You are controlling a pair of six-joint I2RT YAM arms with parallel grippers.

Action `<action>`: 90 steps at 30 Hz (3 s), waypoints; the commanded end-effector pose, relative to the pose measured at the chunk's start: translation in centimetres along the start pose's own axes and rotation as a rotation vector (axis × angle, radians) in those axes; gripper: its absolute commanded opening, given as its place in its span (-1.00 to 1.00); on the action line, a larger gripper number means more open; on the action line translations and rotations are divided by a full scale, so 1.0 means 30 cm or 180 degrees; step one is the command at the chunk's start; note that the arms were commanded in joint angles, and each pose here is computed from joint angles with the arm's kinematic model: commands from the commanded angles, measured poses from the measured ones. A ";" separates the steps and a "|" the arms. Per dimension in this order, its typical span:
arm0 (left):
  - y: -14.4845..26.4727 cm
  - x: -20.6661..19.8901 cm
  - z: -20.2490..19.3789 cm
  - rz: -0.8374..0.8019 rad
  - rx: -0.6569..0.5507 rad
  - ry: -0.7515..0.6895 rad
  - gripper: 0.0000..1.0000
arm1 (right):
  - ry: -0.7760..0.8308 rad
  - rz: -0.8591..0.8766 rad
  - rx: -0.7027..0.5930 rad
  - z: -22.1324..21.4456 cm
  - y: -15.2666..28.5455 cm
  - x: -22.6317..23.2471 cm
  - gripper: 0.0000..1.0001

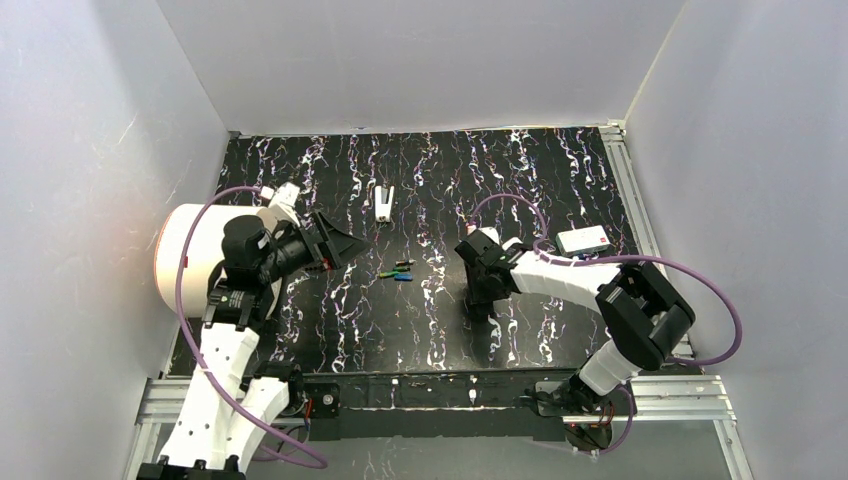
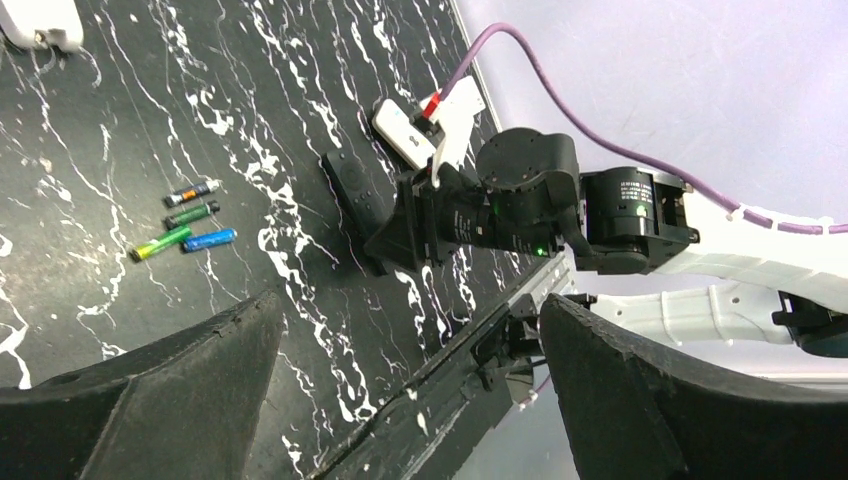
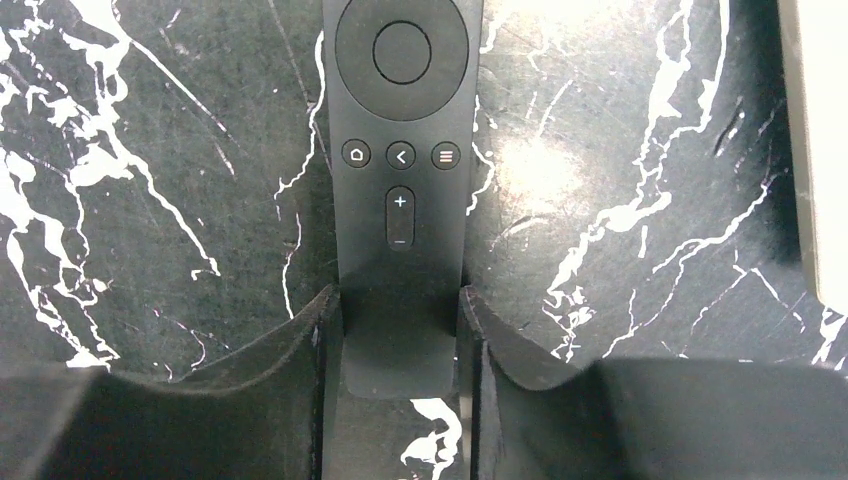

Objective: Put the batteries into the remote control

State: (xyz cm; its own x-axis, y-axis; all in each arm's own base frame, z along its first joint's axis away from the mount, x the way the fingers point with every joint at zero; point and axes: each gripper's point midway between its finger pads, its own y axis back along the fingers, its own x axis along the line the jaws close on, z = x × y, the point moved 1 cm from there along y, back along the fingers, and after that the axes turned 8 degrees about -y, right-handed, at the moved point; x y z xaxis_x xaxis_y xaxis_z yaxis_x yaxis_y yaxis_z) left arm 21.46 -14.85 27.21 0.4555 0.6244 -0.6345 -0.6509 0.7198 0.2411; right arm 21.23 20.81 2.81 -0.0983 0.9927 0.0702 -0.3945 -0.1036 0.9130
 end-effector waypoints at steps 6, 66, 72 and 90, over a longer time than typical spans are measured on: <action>-0.043 -0.011 -0.075 -0.0148 0.0305 0.0049 0.97 | -0.0110 0.0428 -0.0274 0.078 0.060 0.092 -0.51; -0.117 -0.196 0.137 -0.0650 -0.0480 0.0807 -1.00 | -0.0359 0.4793 -0.0491 0.301 0.921 0.656 0.69; -0.110 -0.002 0.126 0.0692 -0.0452 0.1048 -1.00 | -0.0067 0.4042 -0.1054 0.354 0.843 0.615 0.90; -0.060 0.003 0.078 0.1043 -0.0145 0.1319 -1.00 | 0.0188 0.3099 -0.1403 0.323 0.740 0.798 0.27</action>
State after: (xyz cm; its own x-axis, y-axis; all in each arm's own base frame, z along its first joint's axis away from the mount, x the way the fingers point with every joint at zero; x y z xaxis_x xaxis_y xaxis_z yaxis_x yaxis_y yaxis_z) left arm 24.82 -15.15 27.59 -0.0697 0.6444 -0.7615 -0.7563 0.4637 0.4615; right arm 17.99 42.19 26.94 -0.6014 0.4883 0.6324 -0.3689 -0.8718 0.3223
